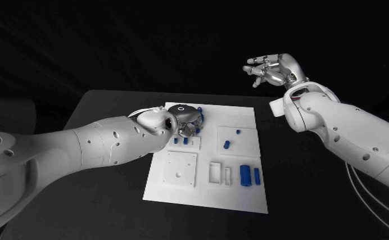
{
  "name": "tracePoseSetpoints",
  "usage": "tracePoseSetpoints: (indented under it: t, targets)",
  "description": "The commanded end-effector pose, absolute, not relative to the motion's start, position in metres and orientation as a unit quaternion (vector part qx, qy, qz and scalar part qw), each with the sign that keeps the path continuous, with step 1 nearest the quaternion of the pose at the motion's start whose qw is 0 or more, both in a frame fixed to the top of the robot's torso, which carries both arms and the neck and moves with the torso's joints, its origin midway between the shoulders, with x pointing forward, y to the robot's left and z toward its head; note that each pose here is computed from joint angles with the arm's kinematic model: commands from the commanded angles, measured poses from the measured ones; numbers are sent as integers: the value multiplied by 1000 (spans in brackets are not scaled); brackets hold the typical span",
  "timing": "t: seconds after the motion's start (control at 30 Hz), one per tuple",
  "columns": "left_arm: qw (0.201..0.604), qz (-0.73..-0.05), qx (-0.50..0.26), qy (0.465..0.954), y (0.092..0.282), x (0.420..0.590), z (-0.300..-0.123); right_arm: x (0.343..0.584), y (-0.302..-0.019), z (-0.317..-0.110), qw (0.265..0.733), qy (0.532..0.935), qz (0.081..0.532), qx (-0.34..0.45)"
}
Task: Assemble the parts on the task board
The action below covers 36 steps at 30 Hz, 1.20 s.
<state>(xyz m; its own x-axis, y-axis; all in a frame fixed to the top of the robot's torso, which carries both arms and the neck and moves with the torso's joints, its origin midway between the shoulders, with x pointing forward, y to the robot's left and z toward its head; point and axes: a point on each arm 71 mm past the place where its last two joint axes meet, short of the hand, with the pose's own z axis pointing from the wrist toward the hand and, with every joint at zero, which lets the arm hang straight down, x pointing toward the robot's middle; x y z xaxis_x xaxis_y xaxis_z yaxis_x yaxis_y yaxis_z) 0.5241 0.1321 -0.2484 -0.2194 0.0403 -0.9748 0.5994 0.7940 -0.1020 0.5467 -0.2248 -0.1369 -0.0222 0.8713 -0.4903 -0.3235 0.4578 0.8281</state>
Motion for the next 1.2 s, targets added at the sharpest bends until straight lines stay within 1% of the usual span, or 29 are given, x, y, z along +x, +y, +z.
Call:
tracePoseSetpoints:
  t: [0.03, 0.53, 0.97, 1.2]
  targets:
    - [596, -243, 216, 735, 129, 524, -247, 546, -223, -136, 650, 551, 464, 243]
    - [588, -241, 215, 741, 127, 525, -249, 546, -222, -136, 650, 550, 465, 243]
    - [580, -237, 215, 749, 126, 524, -256, 546, -222, -136, 649, 551, 465, 243]
    - [581, -238, 214, 748, 126, 524, -257, 546, -222, -137, 649, 551, 465, 243]
